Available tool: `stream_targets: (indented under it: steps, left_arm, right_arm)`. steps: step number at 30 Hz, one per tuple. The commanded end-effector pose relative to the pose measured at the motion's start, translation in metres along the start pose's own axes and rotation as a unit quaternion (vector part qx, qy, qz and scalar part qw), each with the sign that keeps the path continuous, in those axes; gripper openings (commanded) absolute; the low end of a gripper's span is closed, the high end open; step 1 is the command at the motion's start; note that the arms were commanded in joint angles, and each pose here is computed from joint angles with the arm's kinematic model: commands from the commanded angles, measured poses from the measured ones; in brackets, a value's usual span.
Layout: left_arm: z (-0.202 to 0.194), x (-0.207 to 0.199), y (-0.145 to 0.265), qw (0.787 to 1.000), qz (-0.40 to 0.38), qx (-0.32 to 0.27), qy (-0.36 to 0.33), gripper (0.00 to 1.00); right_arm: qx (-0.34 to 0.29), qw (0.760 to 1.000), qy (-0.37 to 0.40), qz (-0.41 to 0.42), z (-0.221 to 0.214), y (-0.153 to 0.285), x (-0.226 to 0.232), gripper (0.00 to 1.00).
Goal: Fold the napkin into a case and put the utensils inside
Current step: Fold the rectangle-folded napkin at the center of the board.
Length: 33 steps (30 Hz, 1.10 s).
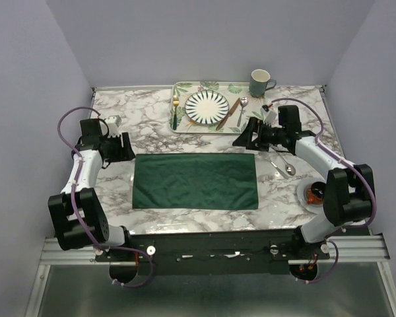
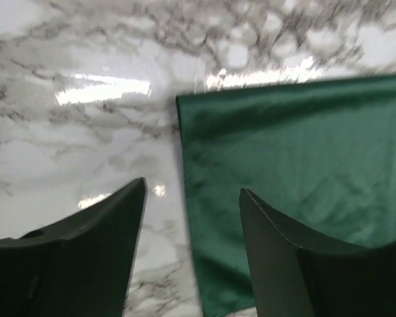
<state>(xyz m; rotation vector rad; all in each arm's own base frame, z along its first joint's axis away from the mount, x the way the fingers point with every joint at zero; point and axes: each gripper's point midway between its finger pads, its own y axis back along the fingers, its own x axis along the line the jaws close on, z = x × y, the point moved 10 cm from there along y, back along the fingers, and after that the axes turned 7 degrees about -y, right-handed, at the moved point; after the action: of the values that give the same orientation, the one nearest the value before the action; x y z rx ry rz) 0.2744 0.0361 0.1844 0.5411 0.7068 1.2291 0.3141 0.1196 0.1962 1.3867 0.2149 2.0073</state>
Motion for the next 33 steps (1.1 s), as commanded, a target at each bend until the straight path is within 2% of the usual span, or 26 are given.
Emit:
stream_targets:
  steps: [1,9,19,25,31,32,33]
  left_arm:
    - [-0.03,-0.007,0.003,0.989,0.004,0.136,-0.051,0.6]
    - [-0.038,-0.017,-0.029,0.973,0.03,0.224,-0.052,0.56]
    - [-0.043,-0.02,-0.057,0.958,0.059,0.28,-0.033,0.48]
    - [-0.052,-0.005,-0.082,0.946,0.09,0.309,-0.028,0.36]
    - [-0.027,0.022,-0.082,0.952,0.105,0.287,-0.019,0.08]
    - [-0.021,0.023,-0.081,0.954,0.101,0.282,-0.023,0.0]
    - [-0.017,0.023,-0.079,0.955,0.099,0.277,-0.028,0.0]
  right_arm:
    - [0.056,0.985,-0.035,-0.157,-0.031,0.015,-0.026,1.0]
    - [0.075,0.98,-0.032,-0.18,-0.049,0.021,-0.033,0.98]
    - [0.084,0.979,-0.034,-0.184,-0.052,0.02,-0.038,0.98]
    - [0.085,0.979,-0.034,-0.184,-0.049,0.018,-0.038,0.98]
    - [0.086,0.979,-0.03,-0.184,-0.05,0.02,-0.038,0.98]
    - [0.088,0.978,-0.03,-0.185,-0.051,0.019,-0.039,0.98]
    - [0.088,0.978,-0.032,-0.184,-0.052,0.02,-0.039,0.98]
